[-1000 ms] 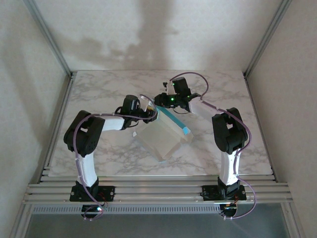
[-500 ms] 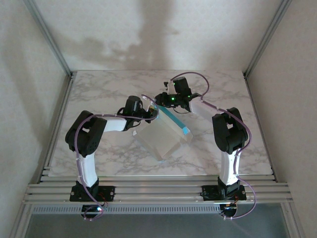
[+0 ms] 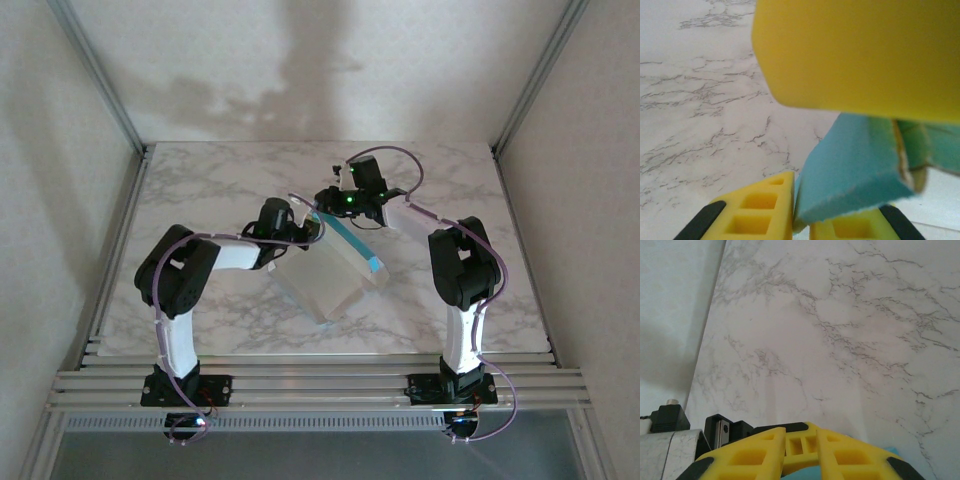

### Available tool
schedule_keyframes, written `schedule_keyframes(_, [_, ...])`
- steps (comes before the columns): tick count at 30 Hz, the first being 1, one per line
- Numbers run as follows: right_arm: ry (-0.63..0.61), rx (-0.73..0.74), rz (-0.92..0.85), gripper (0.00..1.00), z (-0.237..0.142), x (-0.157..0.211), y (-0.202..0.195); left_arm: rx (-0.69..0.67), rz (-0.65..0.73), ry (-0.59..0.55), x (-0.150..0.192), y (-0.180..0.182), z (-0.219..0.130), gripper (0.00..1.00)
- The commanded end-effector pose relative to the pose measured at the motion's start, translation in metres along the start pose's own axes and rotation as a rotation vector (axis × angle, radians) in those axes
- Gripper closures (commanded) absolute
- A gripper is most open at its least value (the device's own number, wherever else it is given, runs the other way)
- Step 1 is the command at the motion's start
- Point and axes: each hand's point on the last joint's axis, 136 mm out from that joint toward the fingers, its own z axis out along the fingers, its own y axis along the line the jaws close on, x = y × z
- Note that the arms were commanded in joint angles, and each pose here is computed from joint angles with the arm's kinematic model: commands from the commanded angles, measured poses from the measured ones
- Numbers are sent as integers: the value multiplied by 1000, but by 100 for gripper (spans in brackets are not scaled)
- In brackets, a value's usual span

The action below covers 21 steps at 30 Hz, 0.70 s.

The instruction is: Fold the paper box

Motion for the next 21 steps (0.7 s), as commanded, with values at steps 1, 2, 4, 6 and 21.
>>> schedule_keyframes(1, [57, 16, 40, 80, 5, 19, -5, -106, 40, 4, 7, 13, -5, 86])
schedule_keyframes(2, [56, 23, 44, 80, 4, 19, -5, -113, 42, 3, 8, 13, -5, 86])
schedule_keyframes(4, [50, 37, 47, 80, 3, 18, -6, -129, 52, -1, 9, 14, -8, 85])
schedule_keyframes(6, [47, 41, 50, 79, 1, 16, -5, -143, 56, -4, 10, 14, -10, 84])
schedule_keyframes(21, [21, 18, 35, 60, -18, 14, 9, -113, -24, -73, 9, 5, -31, 77])
